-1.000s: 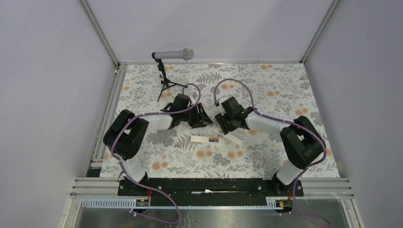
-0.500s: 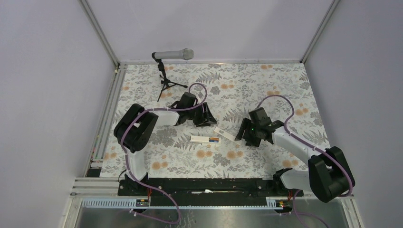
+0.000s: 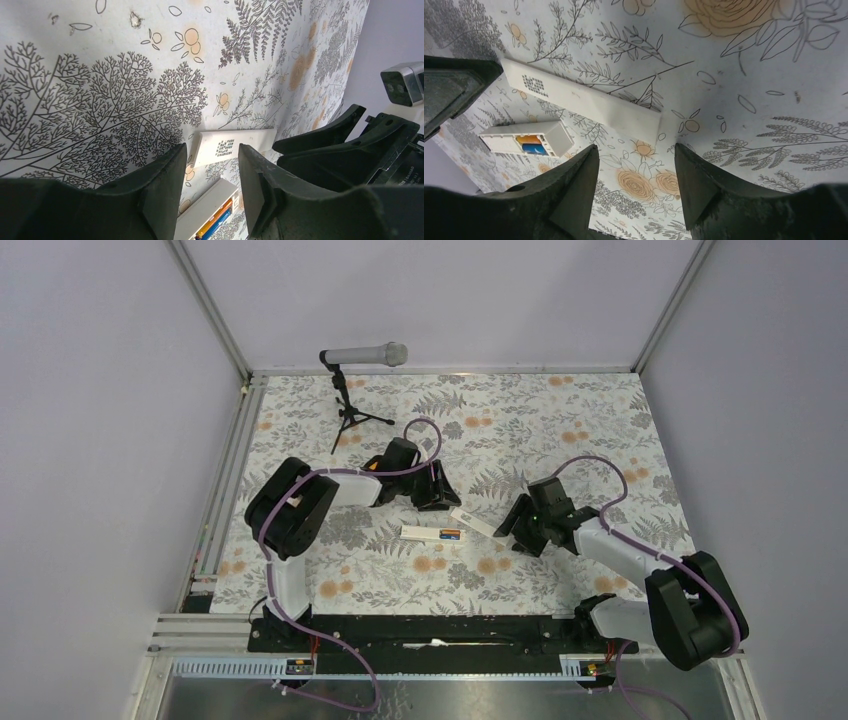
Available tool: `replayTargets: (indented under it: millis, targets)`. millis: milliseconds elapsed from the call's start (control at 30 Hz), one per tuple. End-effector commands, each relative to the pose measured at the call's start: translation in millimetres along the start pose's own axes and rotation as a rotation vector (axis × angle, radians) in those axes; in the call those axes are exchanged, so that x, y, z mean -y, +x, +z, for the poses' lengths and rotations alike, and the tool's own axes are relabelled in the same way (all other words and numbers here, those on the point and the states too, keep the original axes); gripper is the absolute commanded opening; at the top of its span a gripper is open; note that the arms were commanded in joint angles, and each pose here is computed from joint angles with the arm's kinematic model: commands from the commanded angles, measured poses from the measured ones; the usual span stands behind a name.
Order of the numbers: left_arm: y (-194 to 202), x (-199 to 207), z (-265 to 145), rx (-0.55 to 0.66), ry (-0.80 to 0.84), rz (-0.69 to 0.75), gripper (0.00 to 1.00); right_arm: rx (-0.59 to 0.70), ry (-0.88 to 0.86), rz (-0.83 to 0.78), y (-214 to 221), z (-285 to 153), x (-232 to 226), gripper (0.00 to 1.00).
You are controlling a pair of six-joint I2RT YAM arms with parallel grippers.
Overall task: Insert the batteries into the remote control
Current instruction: Pick up the battery cover at the center of the board.
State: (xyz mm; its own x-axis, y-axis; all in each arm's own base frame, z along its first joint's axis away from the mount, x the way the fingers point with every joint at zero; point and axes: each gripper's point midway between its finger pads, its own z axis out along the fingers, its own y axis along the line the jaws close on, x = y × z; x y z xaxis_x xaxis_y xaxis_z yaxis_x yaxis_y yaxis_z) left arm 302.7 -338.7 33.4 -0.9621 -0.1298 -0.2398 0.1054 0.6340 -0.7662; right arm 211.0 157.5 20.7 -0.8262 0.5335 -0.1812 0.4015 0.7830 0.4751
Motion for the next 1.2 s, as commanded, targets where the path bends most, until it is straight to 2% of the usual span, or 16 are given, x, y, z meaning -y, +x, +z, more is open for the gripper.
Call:
replayTargets:
  millis: [0,133,367,567,1167]
  targets:
    - [6.6,-5.2,6.3,-0.02,0.004,0.012,0.49,0.092,0.096,-0.006,-15.3,2.0,22.3,0.64]
    - [11.7,-3.7,8.2,-0.047,0.014,-0.004,0.49,0.042,0.059,-0.028,-9.7,14.0,16.2,0.64]
    - [22.6,1.0,7.0,-0.089,0.036,-0.044,0.48,-0.033,0.019,-0.044,-1.6,28.2,6.5,0.56]
    - [26.4,18.6,-1.8,-0.097,0.111,-0.079,0.44,-0.025,-0.067,-0.061,-3.9,23.3,-10.7,0.53]
    - [16.8,74.5,-37.3,-0.055,0.211,-0.058,0.43,-0.05,-0.049,-0.062,-2.2,21.4,-11.1,0.53]
